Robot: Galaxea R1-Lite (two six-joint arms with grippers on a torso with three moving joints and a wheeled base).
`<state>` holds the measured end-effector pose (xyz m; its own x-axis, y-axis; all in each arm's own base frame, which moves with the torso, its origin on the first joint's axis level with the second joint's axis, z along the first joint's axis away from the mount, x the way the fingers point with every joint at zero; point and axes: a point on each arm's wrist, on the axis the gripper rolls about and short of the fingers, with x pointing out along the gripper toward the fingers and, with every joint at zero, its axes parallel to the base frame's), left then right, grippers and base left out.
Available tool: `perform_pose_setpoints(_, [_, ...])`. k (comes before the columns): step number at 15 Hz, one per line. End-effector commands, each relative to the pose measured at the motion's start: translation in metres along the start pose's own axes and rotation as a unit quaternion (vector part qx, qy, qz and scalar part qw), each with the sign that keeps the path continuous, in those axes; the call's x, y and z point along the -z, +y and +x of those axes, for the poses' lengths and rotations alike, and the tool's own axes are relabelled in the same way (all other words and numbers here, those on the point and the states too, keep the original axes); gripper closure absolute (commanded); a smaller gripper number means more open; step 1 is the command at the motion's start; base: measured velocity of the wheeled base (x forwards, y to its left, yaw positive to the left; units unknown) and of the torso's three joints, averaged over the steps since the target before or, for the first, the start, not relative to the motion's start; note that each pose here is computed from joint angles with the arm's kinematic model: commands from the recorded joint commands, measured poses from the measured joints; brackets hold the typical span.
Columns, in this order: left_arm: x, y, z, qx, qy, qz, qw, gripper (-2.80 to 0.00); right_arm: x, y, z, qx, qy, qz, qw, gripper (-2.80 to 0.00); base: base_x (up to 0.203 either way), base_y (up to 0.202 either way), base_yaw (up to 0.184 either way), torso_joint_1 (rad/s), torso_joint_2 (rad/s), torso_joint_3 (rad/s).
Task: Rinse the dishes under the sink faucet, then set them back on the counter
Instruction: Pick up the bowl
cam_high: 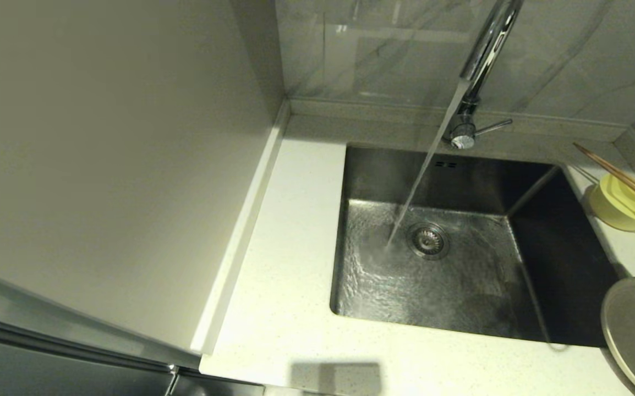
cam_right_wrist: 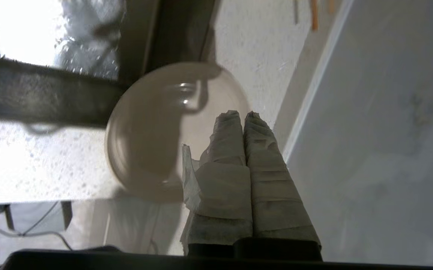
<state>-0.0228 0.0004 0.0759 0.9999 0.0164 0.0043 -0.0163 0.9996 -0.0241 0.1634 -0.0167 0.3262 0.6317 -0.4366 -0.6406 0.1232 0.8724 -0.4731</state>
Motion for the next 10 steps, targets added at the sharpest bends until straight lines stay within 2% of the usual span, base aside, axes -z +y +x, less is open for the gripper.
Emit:
perform_pose_setpoints(1, [0.0,0.0,0.0,0.0,-0.001,0.0,1.0,0.0,-0.008,-0.003,0.003,0.008,0.001,0.009,1.0,0.0,0.0,0.0,0.0,0.0,0.0,0.0])
perform_pose_setpoints(3, [0.0,0.0,0.0,0.0,-0.001,0.0,1.0,0.0,-0.016,-0.018,0.009,0.035,0.006,0.039,0.999,0.0,0.0,0.0,0.0,0.0,0.0,0.0])
perform_pose_setpoints(6, [0.0,0.0,0.0,0.0,-0.001,0.0,1.0,0.0,-0.036,-0.025,0.038,0.065,0.037,0.041,0.996,0.0,0.0,0.0,0.0,0.0,0.0,0.0])
perform_pose_setpoints(7, [0.0,0.0,0.0,0.0,-0.001,0.0,1.0,0.0,-0.043,-0.024,0.053,0.07,0.051,0.038,0.996,-2.8,0.0,0.0,0.0,0.0,0.0,0.0])
perform_pose_setpoints(10, [0.0,0.0,0.0,0.0,-0.001,0.0,1.0,0.0,-0.065,-0.025,0.088,0.074,0.062,0.042,0.994,-2.8,0.0,0.0,0.0,0.0,0.0,0.0])
